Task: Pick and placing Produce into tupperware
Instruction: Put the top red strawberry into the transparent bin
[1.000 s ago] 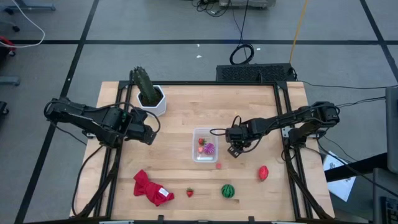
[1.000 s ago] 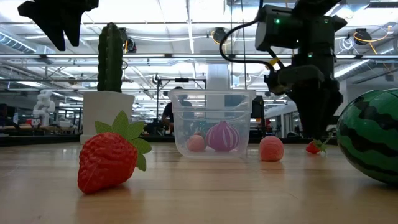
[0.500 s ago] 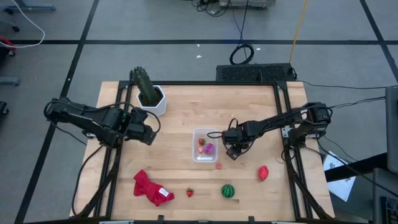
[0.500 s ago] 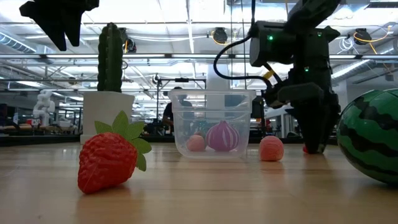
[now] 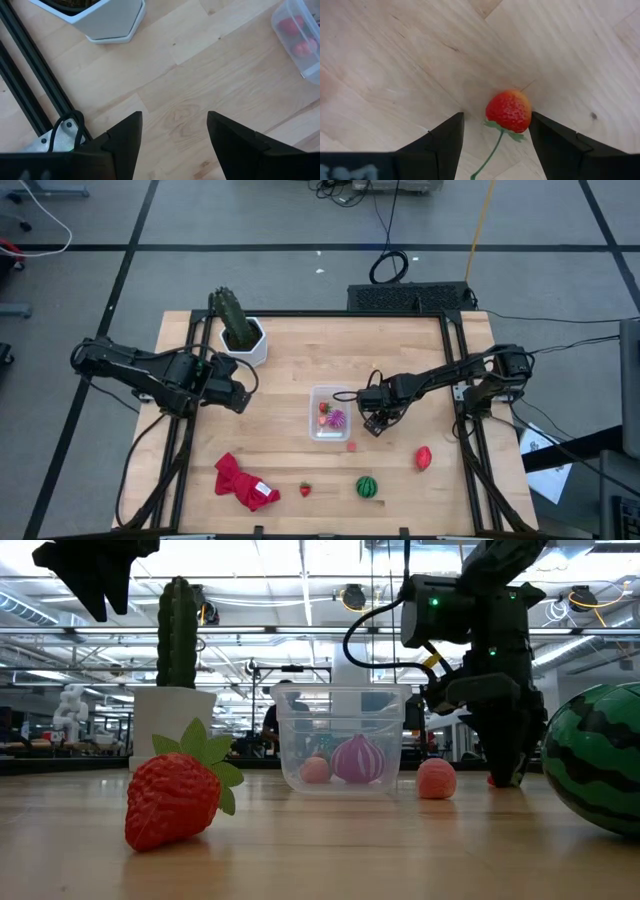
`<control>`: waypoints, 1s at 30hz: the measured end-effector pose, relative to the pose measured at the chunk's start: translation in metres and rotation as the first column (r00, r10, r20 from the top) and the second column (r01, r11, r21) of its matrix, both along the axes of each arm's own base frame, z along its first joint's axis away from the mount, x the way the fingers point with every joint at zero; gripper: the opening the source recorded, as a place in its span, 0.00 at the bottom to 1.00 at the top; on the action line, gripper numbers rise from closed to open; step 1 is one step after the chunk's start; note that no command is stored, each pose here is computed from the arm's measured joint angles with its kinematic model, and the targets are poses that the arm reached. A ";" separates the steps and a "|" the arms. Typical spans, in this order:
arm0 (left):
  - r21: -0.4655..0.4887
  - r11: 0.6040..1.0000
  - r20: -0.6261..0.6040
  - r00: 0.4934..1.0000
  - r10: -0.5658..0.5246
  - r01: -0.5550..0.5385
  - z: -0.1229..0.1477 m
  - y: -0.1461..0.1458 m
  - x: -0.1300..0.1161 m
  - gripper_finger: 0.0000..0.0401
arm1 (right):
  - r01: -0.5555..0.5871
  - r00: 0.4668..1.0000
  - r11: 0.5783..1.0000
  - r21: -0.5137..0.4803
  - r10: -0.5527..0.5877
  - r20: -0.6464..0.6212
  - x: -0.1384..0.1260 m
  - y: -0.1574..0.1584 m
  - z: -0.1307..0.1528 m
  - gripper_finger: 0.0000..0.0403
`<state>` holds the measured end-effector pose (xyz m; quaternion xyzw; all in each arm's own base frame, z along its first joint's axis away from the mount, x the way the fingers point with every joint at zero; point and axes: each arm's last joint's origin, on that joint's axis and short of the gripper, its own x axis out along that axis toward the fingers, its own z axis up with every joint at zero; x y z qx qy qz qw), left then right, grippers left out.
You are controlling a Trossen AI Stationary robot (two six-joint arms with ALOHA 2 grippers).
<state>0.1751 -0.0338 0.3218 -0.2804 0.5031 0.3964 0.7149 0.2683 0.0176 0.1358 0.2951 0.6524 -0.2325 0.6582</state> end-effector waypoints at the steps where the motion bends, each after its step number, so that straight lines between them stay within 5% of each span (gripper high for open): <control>1: 0.000 1.000 0.000 1.000 0.000 0.000 0.000 0.000 0.000 0.57 | 0.000 1.000 1.000 0.000 0.000 0.000 0.000 0.000 0.000 0.53; 30: 0.001 1.000 -0.002 1.000 -0.006 0.006 0.000 0.000 0.000 0.57 | -0.034 0.998 0.999 0.003 0.034 0.062 0.007 0.001 0.012 0.28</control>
